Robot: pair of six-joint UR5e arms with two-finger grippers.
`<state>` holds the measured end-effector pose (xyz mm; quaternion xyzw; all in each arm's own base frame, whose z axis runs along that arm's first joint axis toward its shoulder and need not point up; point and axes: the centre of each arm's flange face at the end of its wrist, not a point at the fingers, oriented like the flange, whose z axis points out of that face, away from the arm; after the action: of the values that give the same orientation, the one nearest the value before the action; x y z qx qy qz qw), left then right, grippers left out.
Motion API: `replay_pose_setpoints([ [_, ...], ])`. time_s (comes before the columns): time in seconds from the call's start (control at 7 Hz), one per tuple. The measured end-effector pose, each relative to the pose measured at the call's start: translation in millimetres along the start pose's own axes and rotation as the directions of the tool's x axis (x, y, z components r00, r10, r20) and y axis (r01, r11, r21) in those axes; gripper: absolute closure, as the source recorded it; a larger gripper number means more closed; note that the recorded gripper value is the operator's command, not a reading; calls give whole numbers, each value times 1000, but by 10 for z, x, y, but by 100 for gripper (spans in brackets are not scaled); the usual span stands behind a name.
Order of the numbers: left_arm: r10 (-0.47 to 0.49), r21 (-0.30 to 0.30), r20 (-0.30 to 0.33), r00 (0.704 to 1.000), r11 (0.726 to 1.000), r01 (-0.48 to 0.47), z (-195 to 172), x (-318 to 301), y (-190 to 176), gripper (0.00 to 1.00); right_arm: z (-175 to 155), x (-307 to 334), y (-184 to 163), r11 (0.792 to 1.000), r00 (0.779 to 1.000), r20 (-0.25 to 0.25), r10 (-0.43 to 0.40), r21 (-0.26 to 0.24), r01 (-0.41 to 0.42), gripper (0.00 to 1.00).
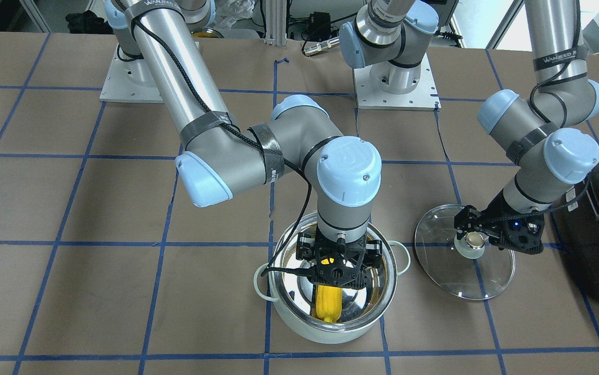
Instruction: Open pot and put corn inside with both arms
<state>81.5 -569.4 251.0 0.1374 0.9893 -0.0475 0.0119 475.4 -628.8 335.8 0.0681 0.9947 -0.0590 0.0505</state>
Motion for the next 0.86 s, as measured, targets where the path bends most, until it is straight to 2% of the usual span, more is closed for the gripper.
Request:
replay_pose_setpoints([
  [0.29,-10,20,-4,1000,1000,10,-615,348,-224,0,-572,358,-90,999,999,-18,-28,-21,28,0],
  [0.57,-85,56,-12,996,995,85,-1496,1192,-436,0,-1164,1064,-248,993,996,-48,-81,-88,76,0],
  [0.86,-142,26,-24,990,989,143,-2157,1921,-341,0,-1852,2054,-303,982,989,-67,-129,-146,118,0],
])
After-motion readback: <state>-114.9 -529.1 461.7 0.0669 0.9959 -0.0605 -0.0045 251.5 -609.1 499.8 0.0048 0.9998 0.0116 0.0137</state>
